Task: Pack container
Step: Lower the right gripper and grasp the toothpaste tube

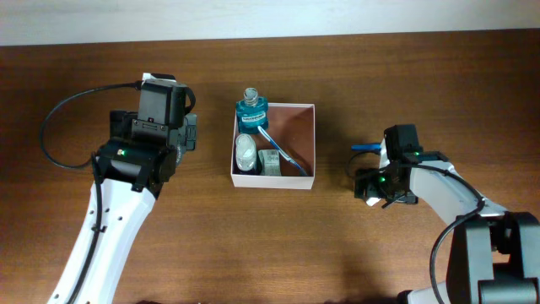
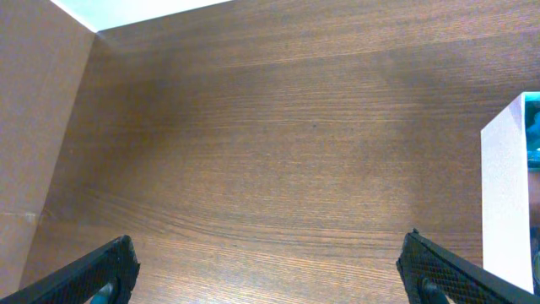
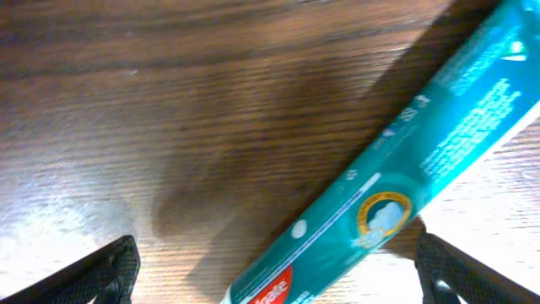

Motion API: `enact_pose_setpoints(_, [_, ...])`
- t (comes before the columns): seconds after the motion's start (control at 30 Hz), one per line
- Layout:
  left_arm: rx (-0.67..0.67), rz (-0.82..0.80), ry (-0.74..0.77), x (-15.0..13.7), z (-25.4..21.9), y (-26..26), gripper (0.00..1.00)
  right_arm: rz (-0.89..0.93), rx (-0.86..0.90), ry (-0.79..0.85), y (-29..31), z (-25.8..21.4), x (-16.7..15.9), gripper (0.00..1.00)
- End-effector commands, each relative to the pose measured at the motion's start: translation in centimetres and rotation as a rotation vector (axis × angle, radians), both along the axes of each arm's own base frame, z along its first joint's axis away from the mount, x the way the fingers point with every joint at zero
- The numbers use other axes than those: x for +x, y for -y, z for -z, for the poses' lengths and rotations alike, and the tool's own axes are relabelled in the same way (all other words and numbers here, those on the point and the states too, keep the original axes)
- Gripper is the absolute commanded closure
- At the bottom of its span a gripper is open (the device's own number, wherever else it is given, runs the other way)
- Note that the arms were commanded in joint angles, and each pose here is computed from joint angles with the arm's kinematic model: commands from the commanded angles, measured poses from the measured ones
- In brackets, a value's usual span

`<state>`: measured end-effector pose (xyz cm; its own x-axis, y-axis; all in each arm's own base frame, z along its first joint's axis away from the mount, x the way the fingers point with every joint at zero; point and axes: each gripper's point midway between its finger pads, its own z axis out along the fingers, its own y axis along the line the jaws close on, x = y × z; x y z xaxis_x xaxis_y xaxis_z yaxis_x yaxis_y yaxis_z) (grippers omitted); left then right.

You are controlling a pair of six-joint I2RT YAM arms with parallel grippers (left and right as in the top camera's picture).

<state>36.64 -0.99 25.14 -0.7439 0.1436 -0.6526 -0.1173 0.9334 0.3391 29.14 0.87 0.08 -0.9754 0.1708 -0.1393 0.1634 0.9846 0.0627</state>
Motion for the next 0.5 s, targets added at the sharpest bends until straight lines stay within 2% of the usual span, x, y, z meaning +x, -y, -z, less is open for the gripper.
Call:
enact_pose_setpoints(0.0, [0.004, -0.012, 0.018, 0.11, -0.69, -0.26, 0.01, 0.051, -0.063, -0.04, 1.25, 1.27, -0.66, 0.07])
enact_pose_setpoints(0.1, [0.004, -0.012, 0.018, 0.11, -0.69, -0.26, 0.01, 0.053, -0.087, -0.049, 1.67, 1.7, -0.71, 0.16])
enact_pose_setpoints(0.2, [0.004, -0.012, 0.018, 0.11, -0.69, -0.26, 0.01, 0.054, -0.089, -0.054, 1.71, 2.06, -0.65, 0.34])
enact_pose_setpoints(0.4, [0.005, -0.013, 0.019, 0.11, -0.69, -0.27, 0.01, 0.053, -0.09, -0.056, 1.71, 2.21, -0.64, 0.46])
enact_pose_setpoints(0.47, [0.004, -0.012, 0.018, 0.11, -0.69, -0.26, 0.01, 0.053, -0.09, -0.056, 1.71, 2.21, -0.64, 0.53])
